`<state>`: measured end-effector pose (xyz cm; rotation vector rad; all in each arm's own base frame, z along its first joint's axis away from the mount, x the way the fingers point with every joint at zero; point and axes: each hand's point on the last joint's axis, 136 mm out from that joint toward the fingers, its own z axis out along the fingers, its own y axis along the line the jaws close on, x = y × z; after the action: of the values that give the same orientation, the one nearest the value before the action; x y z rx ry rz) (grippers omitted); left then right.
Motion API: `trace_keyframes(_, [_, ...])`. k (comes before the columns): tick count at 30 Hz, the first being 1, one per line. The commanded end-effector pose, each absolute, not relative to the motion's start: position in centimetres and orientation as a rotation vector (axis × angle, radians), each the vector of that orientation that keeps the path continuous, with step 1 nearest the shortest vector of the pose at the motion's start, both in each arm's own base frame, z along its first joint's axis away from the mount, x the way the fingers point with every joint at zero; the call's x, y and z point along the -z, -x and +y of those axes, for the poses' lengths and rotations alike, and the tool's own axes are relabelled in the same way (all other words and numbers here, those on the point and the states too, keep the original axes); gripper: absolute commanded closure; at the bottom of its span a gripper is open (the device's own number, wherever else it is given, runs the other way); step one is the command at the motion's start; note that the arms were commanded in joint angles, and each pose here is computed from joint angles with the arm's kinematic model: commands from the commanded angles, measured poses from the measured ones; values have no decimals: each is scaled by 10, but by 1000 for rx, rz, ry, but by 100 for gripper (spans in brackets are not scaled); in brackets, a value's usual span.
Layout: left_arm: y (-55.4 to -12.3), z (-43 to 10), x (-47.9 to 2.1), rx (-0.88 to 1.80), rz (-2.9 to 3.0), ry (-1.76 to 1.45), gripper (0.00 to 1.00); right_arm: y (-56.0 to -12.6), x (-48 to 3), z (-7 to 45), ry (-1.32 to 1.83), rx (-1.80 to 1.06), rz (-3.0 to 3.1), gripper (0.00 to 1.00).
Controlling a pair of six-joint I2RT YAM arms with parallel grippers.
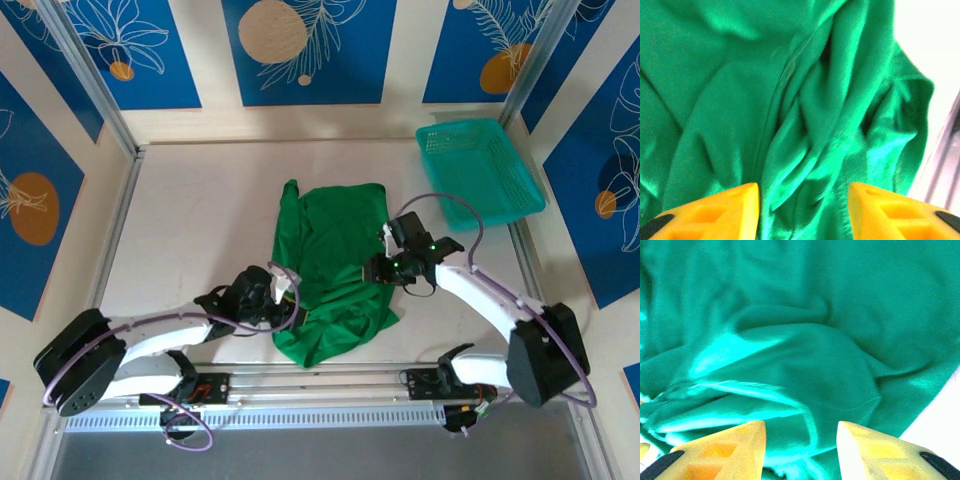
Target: Fold the inside-out t-shirt
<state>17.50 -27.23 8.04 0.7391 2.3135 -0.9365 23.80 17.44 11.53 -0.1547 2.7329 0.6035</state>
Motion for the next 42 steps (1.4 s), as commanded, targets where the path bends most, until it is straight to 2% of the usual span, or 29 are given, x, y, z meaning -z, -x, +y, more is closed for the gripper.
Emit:
trace_keyframes(1, [-181,-284,-115,975,2257,-733,44,-233,-132,186,225,-641,2712,55])
trace_keyframes(5, [-199,-299,-104,932,2316,-723,48,-234,-107,217,291,-704,2792,55])
trace_keyframes(8, [-205,-318,-92,965,2351,-752,53,-242,-86,219,308,-590,2820,56])
trace_keyframes(10, [-211,-328,-82,992,2339,-755,60,-250,-72,209,287,-480,2812,56])
trace_keyframes(11, [-212,-329,-76,983,2349,-766,66,-254,-67,203,282,-430,2802,61])
trace_keyframes(12, [-213,-330,-71,968,2365,-780,75,-256,-63,201,293,-419,2797,90])
trace_keyframes(13, [-213,-330,-67,949,2385,-798,85,-259,-63,200,296,-431,2801,97])
trace_keyframes(15, [-212,-332,-71,947,2381,-834,100,-259,-72,201,318,-460,2799,100])
trace_keyframes(23, [-199,-317,-167,1064,2108,-775,100,-237,-159,214,366,-815,2640,100])
trace_keyframes(25, [-194,-312,-175,1096,2027,-765,100,-238,-163,209,321,-864,2604,100])
trace_keyframes(28, [-191,-302,-161,1071,2018,-747,100,-246,-143,202,229,-883,2620,100])
trace_keyframes(30, [-187,-302,-150,1114,2010,-722,92,-243,-131,209,286,-894,2644,97])
trace_keyframes(31, [-185,-303,-143,1140,2004,-717,81,-238,-125,217,352,-892,2645,81])
trace_keyframes(32, [-183,-302,-133,1145,2019,-719,65,-232,-122,226,436,-897,2633,68])
trace_keyframes(34, [-181,-299,-109,1109,2110,-727,52,-221,-116,236,567,-872,2628,61])
trace_keyframes(39, [-169,-301,-94,1171,2183,-742,44,-213,-111,233,714,-767,2666,58])
trace_keyframes(42, [-180,-293,-88,1045,2282,-696,43,-213,-115,240,739,-777,2653,58])
